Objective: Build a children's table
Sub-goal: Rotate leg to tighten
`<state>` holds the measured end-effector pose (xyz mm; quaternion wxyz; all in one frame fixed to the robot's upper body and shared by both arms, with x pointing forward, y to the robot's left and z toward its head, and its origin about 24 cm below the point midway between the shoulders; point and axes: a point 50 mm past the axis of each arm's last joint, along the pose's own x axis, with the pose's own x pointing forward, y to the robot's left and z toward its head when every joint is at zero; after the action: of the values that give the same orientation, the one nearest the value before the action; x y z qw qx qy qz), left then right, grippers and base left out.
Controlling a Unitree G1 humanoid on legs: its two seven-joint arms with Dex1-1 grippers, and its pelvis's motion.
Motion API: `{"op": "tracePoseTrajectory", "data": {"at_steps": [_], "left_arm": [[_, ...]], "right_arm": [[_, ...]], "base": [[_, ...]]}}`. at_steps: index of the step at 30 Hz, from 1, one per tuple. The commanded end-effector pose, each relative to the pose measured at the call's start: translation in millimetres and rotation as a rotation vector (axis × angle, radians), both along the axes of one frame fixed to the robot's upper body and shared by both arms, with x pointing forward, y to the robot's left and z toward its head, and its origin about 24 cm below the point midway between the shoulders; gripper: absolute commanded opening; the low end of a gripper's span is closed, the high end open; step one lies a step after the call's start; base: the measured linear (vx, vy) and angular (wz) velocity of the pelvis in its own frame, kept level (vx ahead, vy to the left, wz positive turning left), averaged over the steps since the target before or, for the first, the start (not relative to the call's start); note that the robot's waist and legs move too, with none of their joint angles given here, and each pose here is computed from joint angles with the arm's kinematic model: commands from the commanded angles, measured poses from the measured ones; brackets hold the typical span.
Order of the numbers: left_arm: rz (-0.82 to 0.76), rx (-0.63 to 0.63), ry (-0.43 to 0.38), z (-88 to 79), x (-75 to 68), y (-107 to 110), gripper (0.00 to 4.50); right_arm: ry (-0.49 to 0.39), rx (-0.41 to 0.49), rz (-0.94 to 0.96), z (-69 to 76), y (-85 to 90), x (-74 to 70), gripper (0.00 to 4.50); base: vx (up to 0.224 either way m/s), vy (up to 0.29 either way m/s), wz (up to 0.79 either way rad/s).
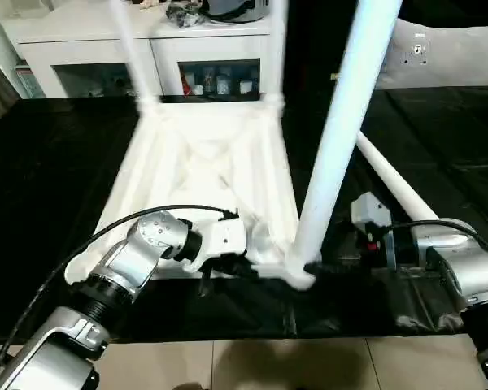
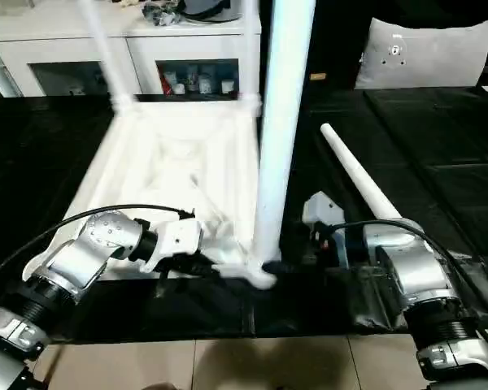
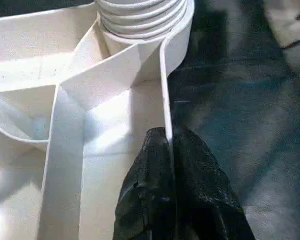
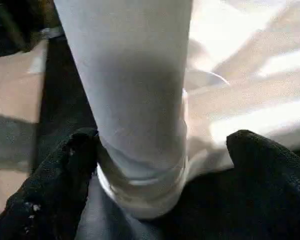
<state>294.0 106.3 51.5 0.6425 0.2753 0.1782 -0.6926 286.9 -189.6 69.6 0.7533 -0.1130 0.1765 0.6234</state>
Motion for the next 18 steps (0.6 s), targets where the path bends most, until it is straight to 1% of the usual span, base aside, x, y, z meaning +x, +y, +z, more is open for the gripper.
{"op": "tracePoseTrajectory", "data": {"at_steps": [1,4,7,8,9,12,14,16,18], "left_arm": [[-0.112,0.047,0.009,-1.9,-5.8,-8,0.00],[-0.118,0.048,0.005,-2.1,-5.5,-7,0.00],[-0.120,0.047,0.003,-2.3,-4.7,-7,0.00],[-0.118,0.046,0.003,-2.9,-4.3,-7,0.00],[-0.115,0.046,0.003,-3.6,-4.1,-7,0.00],[-0.110,0.049,0.004,-4.6,-3.9,-6,0.00],[-0.106,0.052,0.005,-5.4,-3.9,-5,0.00],[-0.105,0.054,0.005,-5.7,-3.7,-4,0.00],[-0.105,0.054,0.005,-5.7,-3.5,-4,0.00]], "right_arm": [[-0.011,0.011,0.022,3.3,3.1,-0.1,4.08],[-0.008,0.016,0.043,0.8,7.2,-0.8,3.75],[-0.005,0.018,0.061,-0.6,9.6,-1.5,3.55],[0.001,0.016,0.084,-1.7,11.9,-3.4,3.55],[0.006,0.014,0.096,-2.2,12.9,-4.6,3.32],[0.013,0.009,0.111,-2.6,13.4,-6.3,3.21],[0.019,0.007,0.120,-2.8,13.1,-7.8,2.84],[0.022,0.005,0.120,-3.3,12.7,-7.8,2.83],[0.023,0.002,0.119,-4.0,12.8,-7.7,2.67]], "base": [[0.000,0.000,0.00],[0.000,0.000,0.00],[0.000,0.000,0.00],[0.000,0.000,0.00],[0.000,0.000,0.00],[0.000,0.000,0.00],[0.000,0.000,0.00],[0.000,0.000,0.00],[0.000,0.000,0.00]]}}
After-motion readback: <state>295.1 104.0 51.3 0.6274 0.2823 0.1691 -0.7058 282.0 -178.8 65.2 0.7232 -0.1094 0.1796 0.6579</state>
